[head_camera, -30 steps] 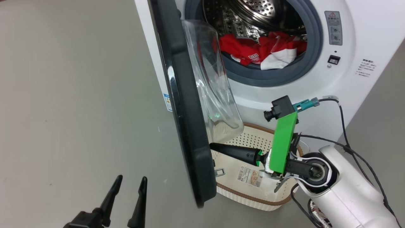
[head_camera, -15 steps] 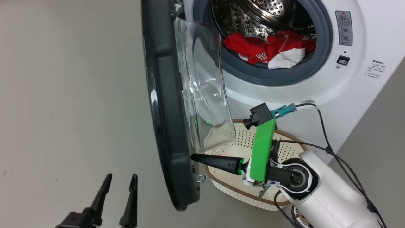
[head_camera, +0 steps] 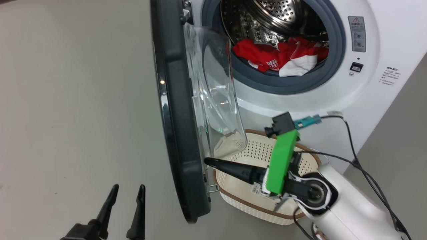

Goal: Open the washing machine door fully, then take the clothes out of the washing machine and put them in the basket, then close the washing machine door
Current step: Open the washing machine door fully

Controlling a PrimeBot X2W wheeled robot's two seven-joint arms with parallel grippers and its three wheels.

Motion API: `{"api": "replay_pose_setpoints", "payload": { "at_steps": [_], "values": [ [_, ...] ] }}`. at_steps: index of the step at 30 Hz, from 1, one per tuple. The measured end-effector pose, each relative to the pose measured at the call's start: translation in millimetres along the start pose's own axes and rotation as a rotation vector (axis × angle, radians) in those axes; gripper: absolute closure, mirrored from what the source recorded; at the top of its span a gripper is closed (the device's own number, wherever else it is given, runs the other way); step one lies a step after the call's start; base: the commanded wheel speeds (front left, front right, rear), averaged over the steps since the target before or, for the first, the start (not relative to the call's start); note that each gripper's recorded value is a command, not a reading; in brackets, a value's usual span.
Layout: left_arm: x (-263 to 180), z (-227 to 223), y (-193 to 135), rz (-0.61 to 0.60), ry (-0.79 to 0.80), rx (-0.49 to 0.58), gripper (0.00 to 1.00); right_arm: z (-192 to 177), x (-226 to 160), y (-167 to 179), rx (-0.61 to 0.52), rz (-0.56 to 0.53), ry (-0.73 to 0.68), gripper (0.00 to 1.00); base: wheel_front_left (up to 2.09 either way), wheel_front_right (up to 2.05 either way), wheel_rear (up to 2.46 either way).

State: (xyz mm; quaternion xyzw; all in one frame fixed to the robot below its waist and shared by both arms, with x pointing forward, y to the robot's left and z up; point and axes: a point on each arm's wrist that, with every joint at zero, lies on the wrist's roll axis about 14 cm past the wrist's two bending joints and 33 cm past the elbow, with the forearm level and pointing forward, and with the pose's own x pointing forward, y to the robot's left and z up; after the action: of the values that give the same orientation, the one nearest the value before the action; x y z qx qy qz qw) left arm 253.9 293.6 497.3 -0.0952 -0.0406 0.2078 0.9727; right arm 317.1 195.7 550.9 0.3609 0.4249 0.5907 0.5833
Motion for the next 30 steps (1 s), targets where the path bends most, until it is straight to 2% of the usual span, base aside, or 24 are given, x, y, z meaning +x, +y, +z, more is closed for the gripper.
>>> {"api": "replay_pose_setpoints", "payload": {
  "at_steps": [8, 21, 30],
  "values": [
    [1, -6, -3, -0.02, 0.017, 0.0, 0.0, 3, -28, -35, -0.022, -0.127, -0.119, 0.0, 0.0, 0.0, 0.0],
    [8, -8, -10, -0.052, 0.017, 0.001, 0.0, 2, -91, -91, 0.032, -0.314, -0.361, 0.0, 0.0, 0.0, 0.0],
    [11, -9, -10, -0.057, 0.018, -0.001, 0.0, 10, -139, -123, -0.076, -0.481, -0.548, 0.0, 0.0, 0.0, 0.0]
  ]
}}
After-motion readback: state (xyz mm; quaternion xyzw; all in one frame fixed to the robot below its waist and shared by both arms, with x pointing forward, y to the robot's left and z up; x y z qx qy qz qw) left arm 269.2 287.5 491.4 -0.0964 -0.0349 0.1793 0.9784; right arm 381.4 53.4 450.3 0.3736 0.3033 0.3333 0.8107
